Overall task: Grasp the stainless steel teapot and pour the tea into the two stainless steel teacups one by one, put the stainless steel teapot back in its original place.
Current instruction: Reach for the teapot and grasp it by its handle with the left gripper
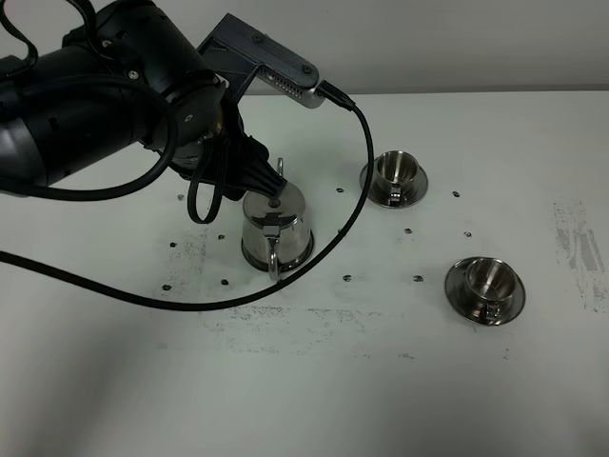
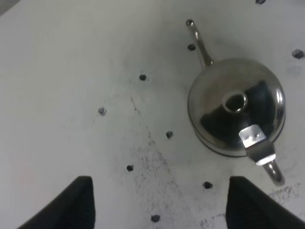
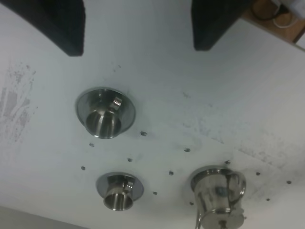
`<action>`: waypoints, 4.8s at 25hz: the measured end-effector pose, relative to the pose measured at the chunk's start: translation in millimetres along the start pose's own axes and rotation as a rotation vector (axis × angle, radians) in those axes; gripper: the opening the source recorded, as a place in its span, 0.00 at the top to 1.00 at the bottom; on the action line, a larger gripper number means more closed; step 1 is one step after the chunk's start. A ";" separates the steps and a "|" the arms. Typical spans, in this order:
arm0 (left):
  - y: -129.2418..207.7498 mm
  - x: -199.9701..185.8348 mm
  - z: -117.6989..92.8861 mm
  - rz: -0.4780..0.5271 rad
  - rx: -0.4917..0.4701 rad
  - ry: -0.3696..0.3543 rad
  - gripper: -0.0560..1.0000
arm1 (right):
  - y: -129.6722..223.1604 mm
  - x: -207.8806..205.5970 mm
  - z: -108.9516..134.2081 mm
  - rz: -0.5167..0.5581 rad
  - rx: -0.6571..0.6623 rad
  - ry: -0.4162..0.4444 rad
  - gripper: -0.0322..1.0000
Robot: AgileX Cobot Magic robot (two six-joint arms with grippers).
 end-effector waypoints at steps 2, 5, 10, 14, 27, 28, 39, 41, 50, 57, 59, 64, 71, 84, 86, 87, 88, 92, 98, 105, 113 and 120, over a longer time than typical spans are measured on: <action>0.5 0.0 0.1 0.003 -0.012 -0.001 0.41 | -0.3 0.3 0.0 -0.002 0.012 0.011 0.51; 2.3 0.0 0.3 0.015 -0.025 -0.002 0.41 | -1.0 1.1 -2.1 -0.009 0.041 0.058 0.51; 7.3 -0.2 1.0 0.048 -0.031 -0.008 0.41 | -1.5 1.5 -2.1 -0.013 0.058 0.075 0.51; 8.3 -1.6 -2.4 0.058 -0.019 -0.006 0.41 | -1.7 1.5 -1.3 -0.014 0.060 0.070 0.51; 24.4 -15.0 -82.3 0.120 0.016 0.248 0.42 | -2.2 1.5 -0.8 -0.018 0.062 0.067 0.51; 26.0 -15.1 -86.6 0.125 0.023 0.261 0.42 | -2.2 1.5 -0.8 -0.018 0.062 0.067 0.51; 28.0 19.2 -116.1 -0.027 0.057 0.312 0.42 | -2.5 1.5 -0.8 -0.020 0.062 0.066 0.51; 26.8 30.2 -118.5 -0.054 0.049 0.317 0.42 | -2.5 1.5 -0.8 -0.020 0.062 0.066 0.51; 23.4 81.5 -124.1 -0.071 0.043 0.322 0.42 | -2.5 1.5 -0.8 -0.020 0.065 0.066 0.51; 28.3 92.5 -112.8 -0.042 0.034 0.301 0.42 | -2.5 1.5 -0.8 -0.020 0.065 0.066 0.51; 32.3 94.3 -109.1 -0.017 0.043 0.290 0.42 | -2.5 1.5 -0.8 -0.020 0.065 0.066 0.51; 42.1 97.5 -99.7 0.039 0.099 0.262 0.42 | -2.5 1.5 -0.8 -0.020 0.065 0.066 0.51; 54.7 96.8 -97.5 0.106 0.242 0.261 0.42 | -2.7 1.5 -0.8 -0.021 0.065 0.066 0.51; 57.2 102.5 -78.1 0.118 0.313 0.195 0.42 | -2.7 1.5 -0.8 -0.021 0.066 0.066 0.51; 59.4 103.3 -74.5 0.132 0.319 0.186 0.42 | -2.7 1.5 -0.8 -0.021 0.066 0.066 0.51; 60.8 103.9 -71.8 0.141 0.320 0.180 0.42 | -2.7 1.5 -0.8 -0.021 0.066 0.066 0.51; 61.9 104.6 -69.4 0.148 0.321 0.177 0.42 | -2.7 1.5 -0.8 -0.021 0.066 0.066 0.51; 64.3 105.6 -65.2 0.159 0.355 0.173 0.42 | -2.7 1.5 -0.8 -0.021 0.066 0.066 0.51; 71.4 73.5 -53.6 0.206 0.347 0.189 0.42 | -2.7 1.5 -0.8 -0.021 0.066 0.066 0.51; 61.7 30.2 -25.7 0.146 0.258 0.220 0.42 | -2.7 1.5 -0.8 -0.021 0.066 0.066 0.51; 55.4 36.9 -0.8 0.149 0.337 0.229 0.42 | -2.7 1.5 -0.8 -0.021 0.066 0.066 0.51; 51.8 64.5 -7.2 0.133 0.306 0.310 0.42 | -2.7 1.5 -0.8 -0.021 0.067 0.066 0.51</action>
Point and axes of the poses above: a point on each arm's last joint axis where the gripper is mounted, x pointing out along that axis toward the gripper, z along the wrist's bending axis when the last joint is at zero, y = z × x, the point moved 6 cm from there along x, pointing out along that axis toward the gripper, and after that the axes turned 8 degrees about x, right-handed, at the moved point
